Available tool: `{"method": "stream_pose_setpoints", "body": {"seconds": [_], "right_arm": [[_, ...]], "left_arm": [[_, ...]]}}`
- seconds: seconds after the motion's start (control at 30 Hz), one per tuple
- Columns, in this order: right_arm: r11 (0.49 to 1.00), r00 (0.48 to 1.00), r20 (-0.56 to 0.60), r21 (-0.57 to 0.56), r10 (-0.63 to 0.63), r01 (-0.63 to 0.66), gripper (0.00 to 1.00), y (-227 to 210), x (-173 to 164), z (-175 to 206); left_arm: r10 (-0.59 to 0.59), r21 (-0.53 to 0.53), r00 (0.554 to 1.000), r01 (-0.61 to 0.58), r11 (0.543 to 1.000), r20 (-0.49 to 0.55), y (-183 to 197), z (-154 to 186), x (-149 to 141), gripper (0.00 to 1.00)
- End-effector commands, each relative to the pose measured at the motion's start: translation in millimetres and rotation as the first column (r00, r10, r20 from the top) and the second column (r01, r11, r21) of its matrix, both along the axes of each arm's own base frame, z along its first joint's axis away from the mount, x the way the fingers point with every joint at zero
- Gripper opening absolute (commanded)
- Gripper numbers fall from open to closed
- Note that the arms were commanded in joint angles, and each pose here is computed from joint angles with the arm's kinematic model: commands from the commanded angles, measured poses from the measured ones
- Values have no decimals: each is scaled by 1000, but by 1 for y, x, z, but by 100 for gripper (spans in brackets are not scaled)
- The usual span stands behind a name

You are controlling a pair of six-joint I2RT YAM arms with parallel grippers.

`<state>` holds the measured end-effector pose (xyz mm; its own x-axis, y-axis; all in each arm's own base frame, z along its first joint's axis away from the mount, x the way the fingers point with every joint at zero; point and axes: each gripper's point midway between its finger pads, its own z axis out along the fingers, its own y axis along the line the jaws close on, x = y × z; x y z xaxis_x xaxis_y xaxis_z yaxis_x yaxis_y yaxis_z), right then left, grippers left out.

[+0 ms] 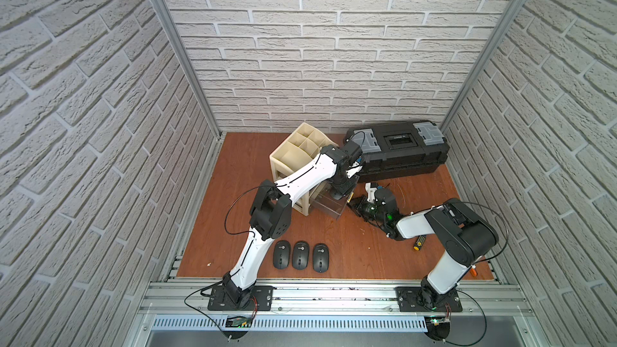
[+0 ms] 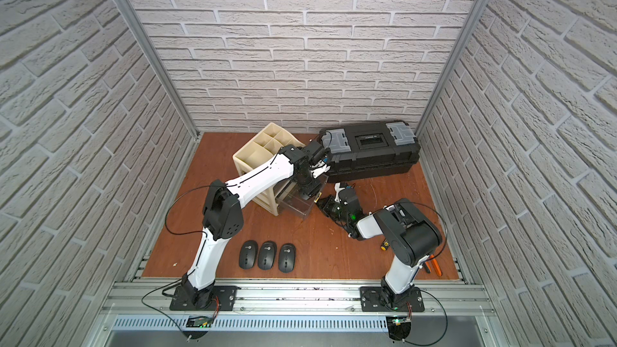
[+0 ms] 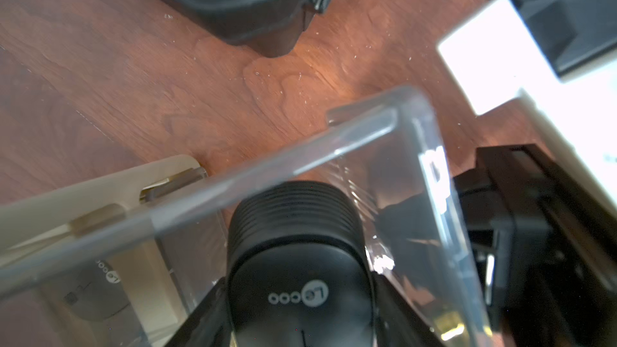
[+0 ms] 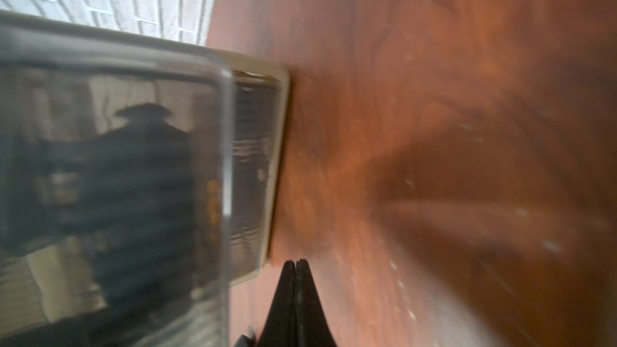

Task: Take the mice out of the drawer
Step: Pick up the mouse from the drawer.

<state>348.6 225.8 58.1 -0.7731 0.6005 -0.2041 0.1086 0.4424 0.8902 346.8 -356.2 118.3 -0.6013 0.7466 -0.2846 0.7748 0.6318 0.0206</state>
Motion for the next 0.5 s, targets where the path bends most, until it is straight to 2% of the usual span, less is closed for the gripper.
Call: {"method": "stream_pose_setpoints", "body": {"seconds": [0.0,0.23,0.47], "right_arm": [[989,986,167,139,25,-49,3,17,10,48],[972,972,232,218,31,-83,3,23,11,64],[972,972,231,217,43,-95,3,27,9,64]], "left_arm": [[1,52,999,1,999,-44,13,-9,-11,55],[8,75,999,-4,997,-49,16,-16,-11,68],[23,77,998,-19,997,-55,15,-24,-10,77]]}}
